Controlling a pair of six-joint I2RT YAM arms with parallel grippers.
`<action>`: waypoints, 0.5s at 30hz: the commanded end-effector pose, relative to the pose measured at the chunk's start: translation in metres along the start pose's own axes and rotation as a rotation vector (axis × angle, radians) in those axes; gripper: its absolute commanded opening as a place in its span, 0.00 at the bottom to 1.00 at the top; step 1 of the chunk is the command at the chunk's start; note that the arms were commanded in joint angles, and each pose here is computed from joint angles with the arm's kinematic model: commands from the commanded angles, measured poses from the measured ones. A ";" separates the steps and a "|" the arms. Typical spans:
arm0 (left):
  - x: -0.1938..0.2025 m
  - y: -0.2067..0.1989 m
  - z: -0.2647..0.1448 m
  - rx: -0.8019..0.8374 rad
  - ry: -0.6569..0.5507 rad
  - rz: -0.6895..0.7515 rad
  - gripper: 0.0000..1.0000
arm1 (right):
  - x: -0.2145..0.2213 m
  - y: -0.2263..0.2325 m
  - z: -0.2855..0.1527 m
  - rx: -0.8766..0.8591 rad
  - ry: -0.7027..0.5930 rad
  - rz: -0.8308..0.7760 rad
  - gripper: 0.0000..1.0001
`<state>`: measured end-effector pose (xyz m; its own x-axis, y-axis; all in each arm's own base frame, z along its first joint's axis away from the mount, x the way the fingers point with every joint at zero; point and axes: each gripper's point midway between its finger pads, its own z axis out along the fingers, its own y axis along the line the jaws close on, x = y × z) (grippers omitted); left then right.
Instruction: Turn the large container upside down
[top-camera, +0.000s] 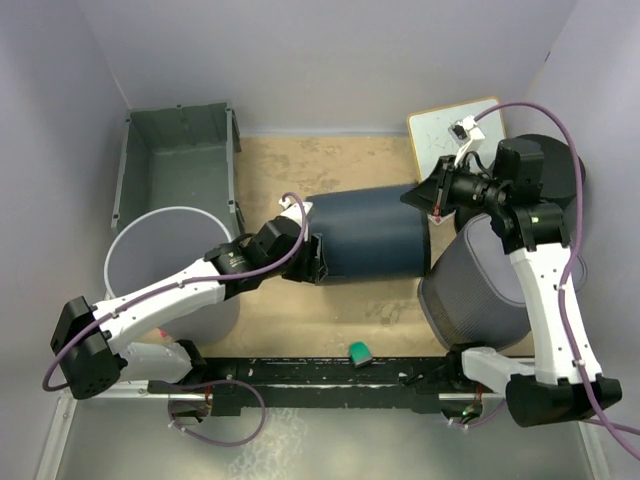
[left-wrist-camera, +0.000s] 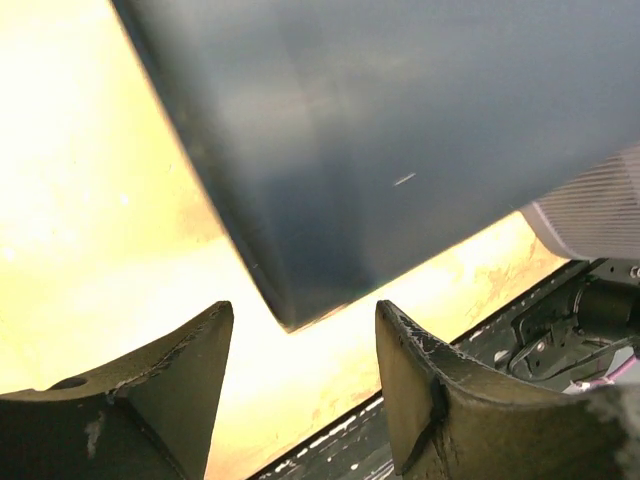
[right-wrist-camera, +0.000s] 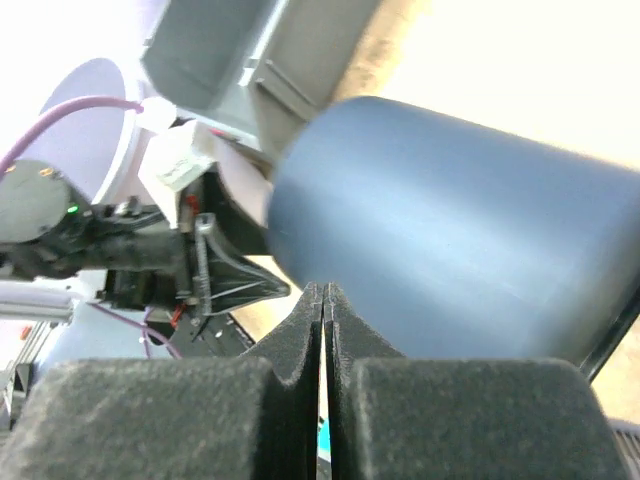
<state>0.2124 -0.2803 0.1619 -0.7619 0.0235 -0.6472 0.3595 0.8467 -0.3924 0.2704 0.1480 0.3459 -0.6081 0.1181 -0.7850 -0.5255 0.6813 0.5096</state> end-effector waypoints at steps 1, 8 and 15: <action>-0.039 -0.016 0.000 0.013 -0.108 0.010 0.56 | -0.012 0.053 -0.009 -0.127 -0.059 -0.062 0.00; -0.051 -0.013 -0.001 -0.004 -0.138 -0.006 0.56 | 0.005 0.050 0.013 -0.040 -0.021 -0.051 0.00; -0.066 -0.017 -0.023 0.015 -0.197 -0.019 0.57 | -0.007 -0.040 -0.012 0.405 -0.020 -0.084 0.66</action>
<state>0.2339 -0.2846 0.1763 -0.7261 -0.0170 -0.6874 0.3359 0.8635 -0.3761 0.2625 0.1666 0.3404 -0.5891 0.0597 -0.8058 -0.4740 0.7821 0.4045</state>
